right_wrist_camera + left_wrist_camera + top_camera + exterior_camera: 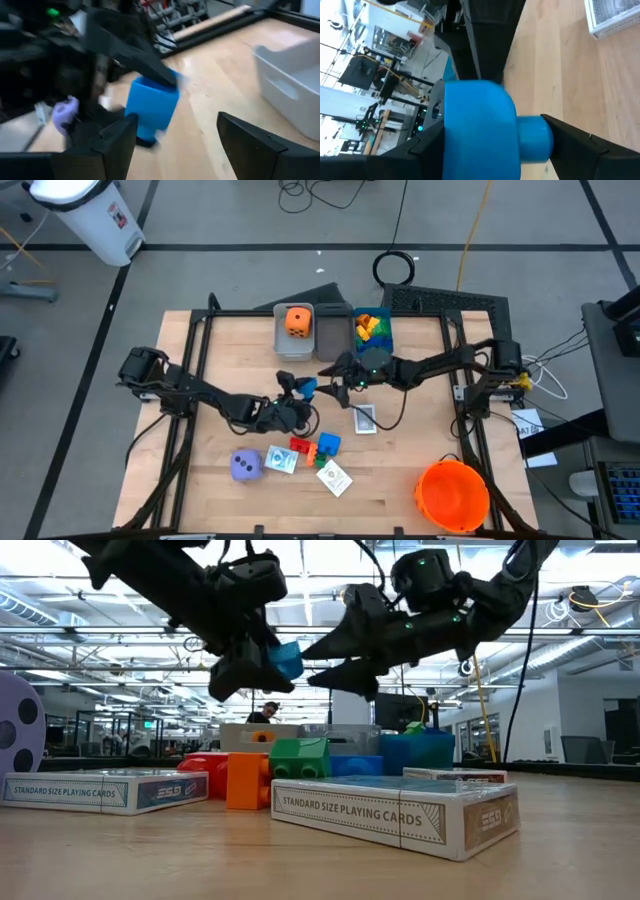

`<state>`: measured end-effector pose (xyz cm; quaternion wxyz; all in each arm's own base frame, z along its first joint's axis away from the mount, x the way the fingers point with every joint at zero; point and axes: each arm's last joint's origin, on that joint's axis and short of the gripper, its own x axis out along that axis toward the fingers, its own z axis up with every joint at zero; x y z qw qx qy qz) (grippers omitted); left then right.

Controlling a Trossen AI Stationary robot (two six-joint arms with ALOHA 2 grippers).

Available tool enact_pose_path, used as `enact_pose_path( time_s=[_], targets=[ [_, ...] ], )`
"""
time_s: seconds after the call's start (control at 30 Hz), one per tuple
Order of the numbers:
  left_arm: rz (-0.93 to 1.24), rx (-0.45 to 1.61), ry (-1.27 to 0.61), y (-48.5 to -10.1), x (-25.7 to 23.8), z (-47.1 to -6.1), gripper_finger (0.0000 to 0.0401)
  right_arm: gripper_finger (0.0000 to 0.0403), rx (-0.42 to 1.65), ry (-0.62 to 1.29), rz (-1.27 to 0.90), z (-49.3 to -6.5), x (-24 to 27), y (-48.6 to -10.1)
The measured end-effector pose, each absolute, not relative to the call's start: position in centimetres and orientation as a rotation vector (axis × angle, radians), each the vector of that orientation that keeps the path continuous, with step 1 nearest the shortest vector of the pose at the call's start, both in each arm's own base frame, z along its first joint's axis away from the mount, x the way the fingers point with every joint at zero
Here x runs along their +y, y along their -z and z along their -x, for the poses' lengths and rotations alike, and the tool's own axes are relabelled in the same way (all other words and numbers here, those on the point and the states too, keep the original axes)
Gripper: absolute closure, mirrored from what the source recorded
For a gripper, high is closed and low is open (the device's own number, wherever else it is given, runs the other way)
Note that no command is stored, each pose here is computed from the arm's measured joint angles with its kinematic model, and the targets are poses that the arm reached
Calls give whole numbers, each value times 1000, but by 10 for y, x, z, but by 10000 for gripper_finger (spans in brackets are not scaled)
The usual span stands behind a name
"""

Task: Pick & Place Toys
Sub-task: Put the blue game piece into the blue bin

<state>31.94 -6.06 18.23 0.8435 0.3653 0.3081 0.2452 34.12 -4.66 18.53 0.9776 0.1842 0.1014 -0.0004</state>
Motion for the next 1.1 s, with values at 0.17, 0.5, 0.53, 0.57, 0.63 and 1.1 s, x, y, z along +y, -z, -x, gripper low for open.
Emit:
enact_pose_path(
  time_s=[0.17, 0.5, 0.53, 0.57, 0.63, 1.1],
  targets=[
    [-762, 643, -496, -183, -61, -321, 109, 135, 177, -42, -396, -351, -46, -182],
    [-734, 593, -488, -187, -62, -324, 127, 135, 147, -74, -417, -351, -43, -185],
    [-732, 592, -480, -187, -62, -324, 120, 135, 154, -68, -402, -351, -43, -185],
    [-731, 591, -479, -187, -62, -324, 112, 135, 162, -70, -392, -351, -43, -184],
    [-729, 589, -478, -187, -62, -324, 103, 135, 164, -75, -387, -352, -40, -183],
    [-702, 593, -471, -186, -60, -324, 121, 136, 131, 70, -363, -353, -35, -184]
  ],
)
